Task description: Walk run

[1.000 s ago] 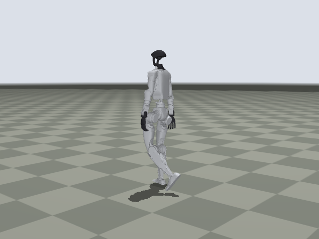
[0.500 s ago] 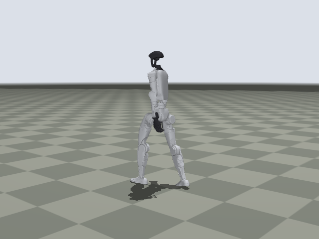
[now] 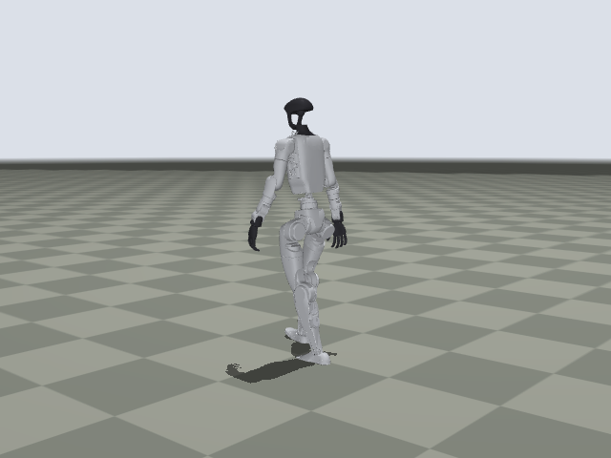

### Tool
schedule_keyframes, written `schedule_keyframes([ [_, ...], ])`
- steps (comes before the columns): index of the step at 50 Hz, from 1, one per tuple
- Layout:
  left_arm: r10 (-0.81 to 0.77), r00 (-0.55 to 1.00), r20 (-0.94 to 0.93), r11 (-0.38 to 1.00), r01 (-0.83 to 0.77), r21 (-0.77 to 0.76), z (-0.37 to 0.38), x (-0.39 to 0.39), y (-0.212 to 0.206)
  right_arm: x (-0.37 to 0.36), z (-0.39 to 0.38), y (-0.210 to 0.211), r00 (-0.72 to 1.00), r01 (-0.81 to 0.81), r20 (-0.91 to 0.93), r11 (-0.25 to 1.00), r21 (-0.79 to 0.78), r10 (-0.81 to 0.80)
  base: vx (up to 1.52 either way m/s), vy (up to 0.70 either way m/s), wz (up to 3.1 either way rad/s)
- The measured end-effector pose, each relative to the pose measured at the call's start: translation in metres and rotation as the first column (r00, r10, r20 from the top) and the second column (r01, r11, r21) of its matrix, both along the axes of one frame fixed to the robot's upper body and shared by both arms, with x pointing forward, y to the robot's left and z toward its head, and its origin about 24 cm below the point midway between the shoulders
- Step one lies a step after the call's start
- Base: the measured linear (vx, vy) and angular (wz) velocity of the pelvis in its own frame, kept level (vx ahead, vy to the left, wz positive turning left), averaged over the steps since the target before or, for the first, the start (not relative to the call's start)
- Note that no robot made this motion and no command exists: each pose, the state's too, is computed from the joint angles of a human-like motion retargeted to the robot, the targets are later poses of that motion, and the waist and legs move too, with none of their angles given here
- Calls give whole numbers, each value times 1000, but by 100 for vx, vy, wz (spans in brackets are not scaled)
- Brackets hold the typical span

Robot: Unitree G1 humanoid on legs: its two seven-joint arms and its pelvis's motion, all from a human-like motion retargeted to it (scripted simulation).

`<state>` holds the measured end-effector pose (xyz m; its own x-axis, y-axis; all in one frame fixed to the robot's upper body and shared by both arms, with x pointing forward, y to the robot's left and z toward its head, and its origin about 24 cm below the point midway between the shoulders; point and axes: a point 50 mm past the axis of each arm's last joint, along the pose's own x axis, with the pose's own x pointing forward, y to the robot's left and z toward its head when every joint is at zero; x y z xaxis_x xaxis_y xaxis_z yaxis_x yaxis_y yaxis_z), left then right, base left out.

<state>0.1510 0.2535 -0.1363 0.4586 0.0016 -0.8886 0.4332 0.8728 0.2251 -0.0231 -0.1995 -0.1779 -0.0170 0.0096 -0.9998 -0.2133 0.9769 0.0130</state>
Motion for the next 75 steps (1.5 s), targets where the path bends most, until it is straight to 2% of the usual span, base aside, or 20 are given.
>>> schedule_keyframes([
  [5,-14,1000,-21,1000,13,-21,-4,-5,-8,-4,1,-4,999,27,-24,1000,2,-27,67,-9,11],
  [13,-16,948,-317,1000,21,13,-33,-99,-22,1,0,0,1000,-9,-30,1000,-16,8,83,-14,39],
  [20,29,871,-490,999,-32,1,-39,-153,-35,64,2,-12,983,-140,105,987,-75,147,55,-12,37],
  [25,91,824,-559,995,-99,16,-37,-183,-37,120,11,-7,940,-194,278,980,-45,199,58,-9,-15],
  [33,66,778,-625,997,-78,8,-36,-194,-38,173,27,0,829,-303,451,944,-134,330,61,3,-34],
  [40,71,805,-588,997,-72,22,-37,-177,-35,136,15,5,859,-351,368,933,-84,356,71,15,-52],
  [48,69,870,-488,996,-84,-9,-38,-142,-30,58,1,-7,955,-250,143,965,-84,260,70,23,-52],
  [55,-2,958,-286,997,23,72,-23,-64,-2,17,1,-12,993,-110,36,992,-61,112,50,10,2],
  [65,-47,999,-12,999,47,27,2,11,-4,-13,2,-5,999,14,-43,1000,-23,-15,63,0,44],
  [70,-61,997,-39,998,61,1,-5,2,-14,-5,1,-4,999,23,-30,1000,-7,-23,66,-5,29],
  [75,-87,976,-198,996,88,-4,-23,-48,-21,-7,1,-2,999,10,-32,1000,6,-9,92,-8,75],
])
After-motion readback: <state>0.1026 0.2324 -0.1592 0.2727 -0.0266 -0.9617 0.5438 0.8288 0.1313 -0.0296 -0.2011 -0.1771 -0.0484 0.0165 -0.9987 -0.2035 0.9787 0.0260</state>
